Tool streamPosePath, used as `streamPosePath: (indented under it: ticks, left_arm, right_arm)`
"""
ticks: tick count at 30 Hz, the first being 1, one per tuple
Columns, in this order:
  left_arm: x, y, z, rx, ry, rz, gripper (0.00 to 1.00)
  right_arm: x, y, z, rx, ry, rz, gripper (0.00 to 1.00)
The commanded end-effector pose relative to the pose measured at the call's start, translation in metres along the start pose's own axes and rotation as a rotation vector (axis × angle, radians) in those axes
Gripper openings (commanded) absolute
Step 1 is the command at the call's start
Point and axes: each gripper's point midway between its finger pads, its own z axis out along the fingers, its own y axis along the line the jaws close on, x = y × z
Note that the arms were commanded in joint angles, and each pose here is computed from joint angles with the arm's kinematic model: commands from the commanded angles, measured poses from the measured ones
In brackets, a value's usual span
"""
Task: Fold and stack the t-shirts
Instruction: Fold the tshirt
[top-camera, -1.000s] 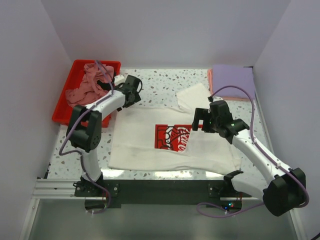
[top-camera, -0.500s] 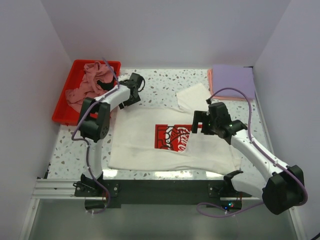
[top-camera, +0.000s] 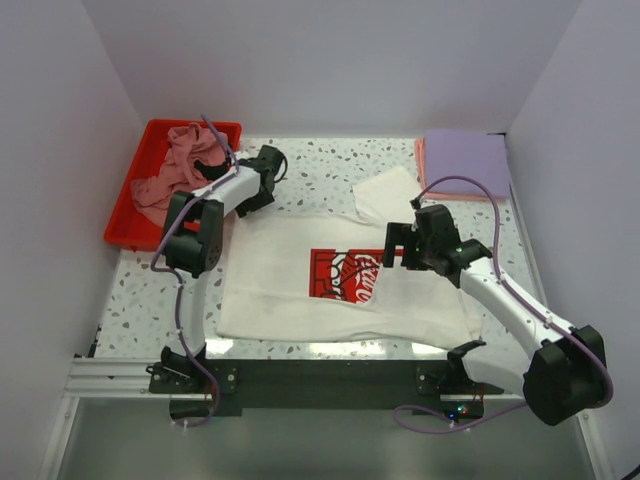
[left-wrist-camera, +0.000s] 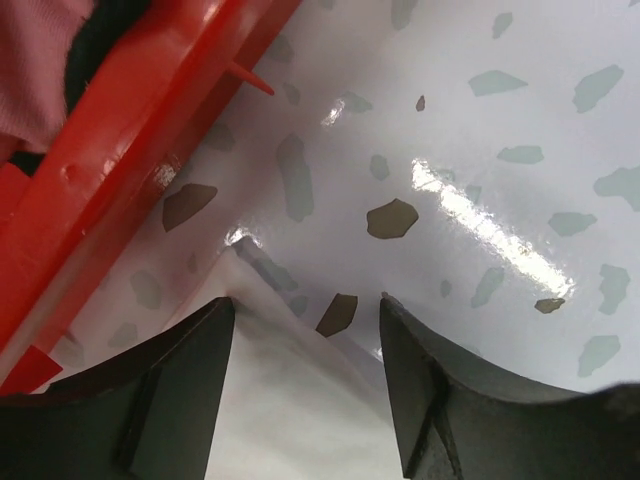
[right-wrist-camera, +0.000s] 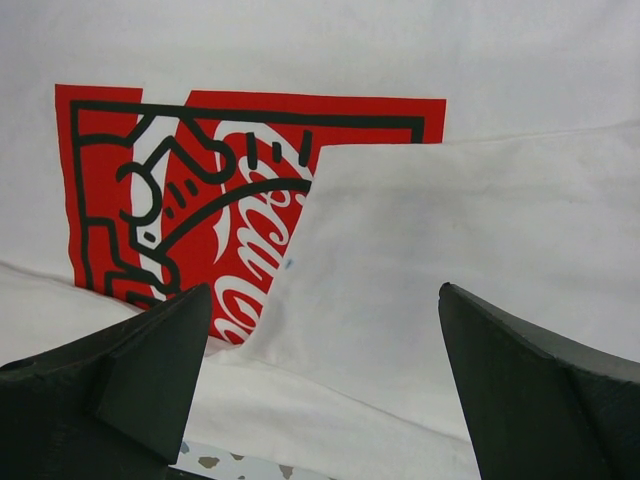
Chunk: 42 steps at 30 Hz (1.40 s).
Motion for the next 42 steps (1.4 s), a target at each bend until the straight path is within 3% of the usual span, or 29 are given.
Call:
streamPosePath:
  ticks: [1, 5, 6, 9, 15, 22, 28, 34, 42]
  left_arm:
    - [-0.009, 0.009, 0.009, -0.056, -0.019, -0.017, 0.64]
    - [-0.008, 0.012, 0.008, -0.067, -0.012, -0.016, 0.53]
    - [-0.008, 0.014, 0.007, -0.072, -0.012, -0.016, 0.46]
    - [-0.004, 0.017, 0.003, -0.069, 0.006, -0.011, 0.35]
    - [0.007, 0.028, 0.002, -0.079, 0.022, -0.003, 0.32]
    - [0.006, 0.022, 0.001, -0.045, 0.027, 0.002, 0.0]
    - [-0.01, 0.018, -0.017, 0.029, -0.013, 0.012, 0.0]
    - [-0.018, 0.01, -0.039, 0.162, -0.036, -0.008, 0.0]
    - [-0.026, 0.008, -0.055, 0.226, -0.059, 0.0, 0.0]
  right_arm:
    - [-0.004, 0.004, 0.004, -0.026, -0.013, -0.012, 0.99]
    - [-0.005, 0.0, 0.005, -0.003, -0.011, -0.012, 0.99]
    - [-0.005, 0.0, 0.005, -0.001, -0.012, -0.013, 0.99]
    - [-0.009, -0.008, 0.003, 0.046, -0.027, -0.014, 0.99]
    - [-0.011, -0.013, 0.003, 0.079, -0.037, -0.015, 0.99]
    - [-0.013, -0.016, 0.008, 0.102, -0.025, -0.032, 0.99]
    - [-0.03, -0.024, 0.005, 0.17, -0.076, -0.026, 0.99]
    - [-0.101, -0.018, 0.002, 0.241, -0.198, 0.006, 0.99]
    - [-0.197, -0.028, 0.07, 0.284, -0.195, 0.093, 0.99]
